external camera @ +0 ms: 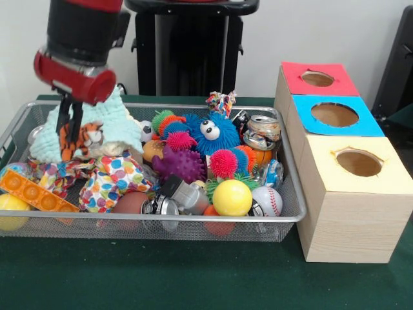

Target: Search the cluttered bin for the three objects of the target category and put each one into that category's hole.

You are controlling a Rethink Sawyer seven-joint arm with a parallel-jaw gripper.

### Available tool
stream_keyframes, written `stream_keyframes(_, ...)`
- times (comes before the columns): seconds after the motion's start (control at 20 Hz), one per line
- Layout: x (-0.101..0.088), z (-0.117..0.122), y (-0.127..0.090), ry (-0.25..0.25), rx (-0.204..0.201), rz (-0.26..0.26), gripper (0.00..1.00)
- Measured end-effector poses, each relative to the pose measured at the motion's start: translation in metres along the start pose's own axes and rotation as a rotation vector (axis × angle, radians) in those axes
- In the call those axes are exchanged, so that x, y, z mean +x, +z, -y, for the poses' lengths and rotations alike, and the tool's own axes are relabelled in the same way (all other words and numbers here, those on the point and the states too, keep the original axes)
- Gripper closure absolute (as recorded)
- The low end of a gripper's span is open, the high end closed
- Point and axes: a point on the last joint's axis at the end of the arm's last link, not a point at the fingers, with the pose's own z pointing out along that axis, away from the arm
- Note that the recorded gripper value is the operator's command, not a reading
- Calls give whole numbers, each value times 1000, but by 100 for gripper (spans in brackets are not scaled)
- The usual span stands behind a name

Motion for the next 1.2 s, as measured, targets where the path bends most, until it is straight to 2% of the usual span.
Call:
stream_keyframes(0.3, -10, -31, -53, -34, -30, 71, 100)
stream_keyframes(0.6, -3, -61, -99, -59, -66, 109, 100)
stream_keyframes(0.75, 8, -76, -118, -55, -90, 103, 100)
stream_keyframes(0.8, 17, -85, -128, -50, -104, 92, 100)
stream_keyframes(0.9, 21, -89, -132, -48, -109, 88, 100)
stream_keyframes(1.2, 62, -124, -156, -15, -137, 54, 100)
